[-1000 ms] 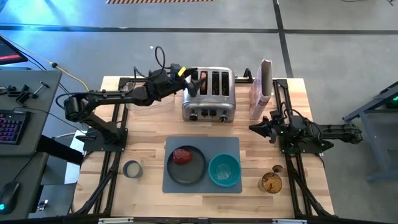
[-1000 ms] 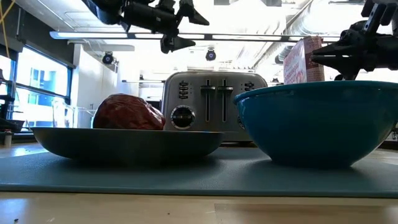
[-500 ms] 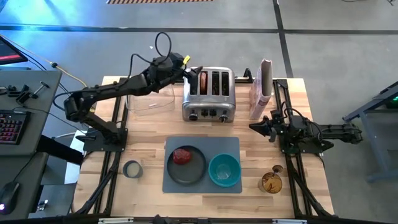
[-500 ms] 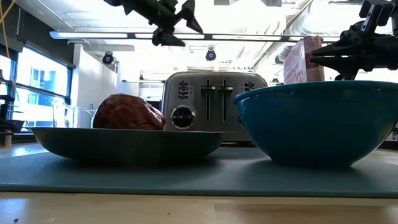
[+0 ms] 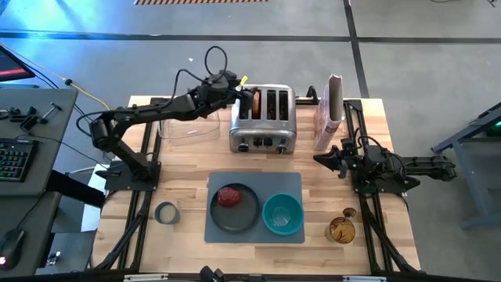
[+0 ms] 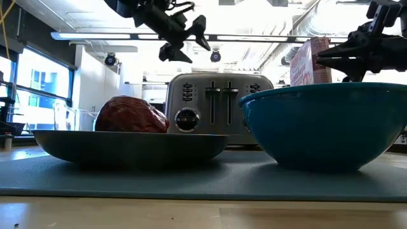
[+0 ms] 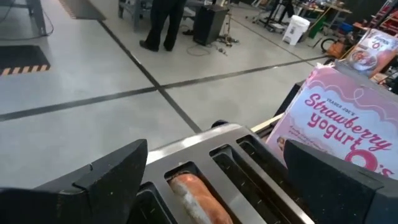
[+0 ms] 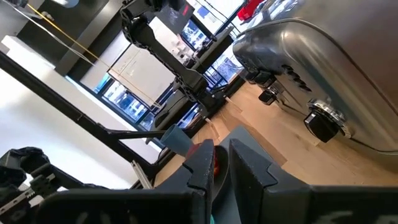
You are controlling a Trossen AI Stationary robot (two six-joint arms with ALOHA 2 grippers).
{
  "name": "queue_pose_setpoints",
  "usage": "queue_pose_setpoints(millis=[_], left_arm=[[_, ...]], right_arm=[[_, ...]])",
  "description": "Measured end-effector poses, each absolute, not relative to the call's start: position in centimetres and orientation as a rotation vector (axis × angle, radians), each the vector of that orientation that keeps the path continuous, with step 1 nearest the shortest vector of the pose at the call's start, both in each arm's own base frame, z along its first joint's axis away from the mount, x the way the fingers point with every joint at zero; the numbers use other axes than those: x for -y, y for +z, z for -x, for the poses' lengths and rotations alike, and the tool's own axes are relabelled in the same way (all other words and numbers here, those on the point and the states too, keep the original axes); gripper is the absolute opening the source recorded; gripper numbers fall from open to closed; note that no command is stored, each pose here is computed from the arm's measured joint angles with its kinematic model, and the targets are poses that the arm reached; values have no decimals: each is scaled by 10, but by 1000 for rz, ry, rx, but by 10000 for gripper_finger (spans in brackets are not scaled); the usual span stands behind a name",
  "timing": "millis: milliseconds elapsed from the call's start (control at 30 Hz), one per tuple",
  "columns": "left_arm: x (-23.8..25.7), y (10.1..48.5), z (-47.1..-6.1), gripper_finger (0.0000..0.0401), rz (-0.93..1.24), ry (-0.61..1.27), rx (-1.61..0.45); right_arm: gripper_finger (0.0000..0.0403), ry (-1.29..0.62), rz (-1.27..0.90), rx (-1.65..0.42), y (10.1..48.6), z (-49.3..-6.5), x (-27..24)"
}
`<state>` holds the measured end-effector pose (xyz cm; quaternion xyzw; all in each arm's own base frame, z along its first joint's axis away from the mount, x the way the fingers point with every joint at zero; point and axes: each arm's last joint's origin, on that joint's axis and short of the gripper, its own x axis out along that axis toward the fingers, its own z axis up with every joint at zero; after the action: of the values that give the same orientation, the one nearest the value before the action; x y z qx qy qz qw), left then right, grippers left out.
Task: Arrange a breakfast setting
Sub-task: Put the bread on the black plate
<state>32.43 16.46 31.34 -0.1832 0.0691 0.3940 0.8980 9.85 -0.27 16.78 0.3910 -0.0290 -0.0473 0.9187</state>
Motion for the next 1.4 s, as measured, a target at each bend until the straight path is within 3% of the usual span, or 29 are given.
queue_pose_setpoints(millis=[700, 1400], left_arm=[[-172, 262, -349, 351, 440, 838, -277], [-166, 256, -351, 351, 423, 856, -321]], right_arm=[[37, -134, -815, 84, 168, -98, 4], [37, -157, -813, 97, 169, -98, 5]])
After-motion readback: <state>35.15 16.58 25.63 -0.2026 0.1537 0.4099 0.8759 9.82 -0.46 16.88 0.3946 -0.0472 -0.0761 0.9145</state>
